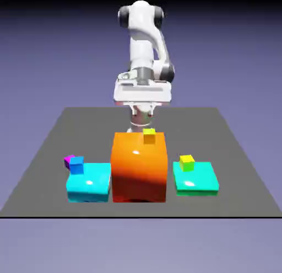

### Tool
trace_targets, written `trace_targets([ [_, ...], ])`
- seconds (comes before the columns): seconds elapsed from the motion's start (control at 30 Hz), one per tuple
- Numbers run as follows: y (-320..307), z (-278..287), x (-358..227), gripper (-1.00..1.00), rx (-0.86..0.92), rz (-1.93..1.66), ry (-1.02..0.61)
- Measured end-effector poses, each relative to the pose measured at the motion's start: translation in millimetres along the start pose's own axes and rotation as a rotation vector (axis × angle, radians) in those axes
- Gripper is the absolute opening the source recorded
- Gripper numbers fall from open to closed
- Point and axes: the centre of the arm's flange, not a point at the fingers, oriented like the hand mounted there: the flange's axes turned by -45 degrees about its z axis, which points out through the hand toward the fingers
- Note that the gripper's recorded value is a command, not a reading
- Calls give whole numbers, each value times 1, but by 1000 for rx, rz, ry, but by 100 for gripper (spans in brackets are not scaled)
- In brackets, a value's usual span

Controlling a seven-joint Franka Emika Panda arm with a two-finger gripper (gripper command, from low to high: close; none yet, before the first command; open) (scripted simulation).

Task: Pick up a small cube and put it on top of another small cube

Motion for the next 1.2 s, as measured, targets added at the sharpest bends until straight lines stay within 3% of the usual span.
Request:
trace_targets([
  [0.37,170,100,-36,0,-123,291,-553],
  [0.8,378,130,-197,0,-149,722,-1184],
  [0.93,394,144,-264,0,-39,864,-1355],
  [1.13,372,166,-342,0,22,942,-1371],
  [1.17,366,171,-352,-100,22,942,-1371],
  [1.2,366,171,-352,-100,22,942,-1371],
])
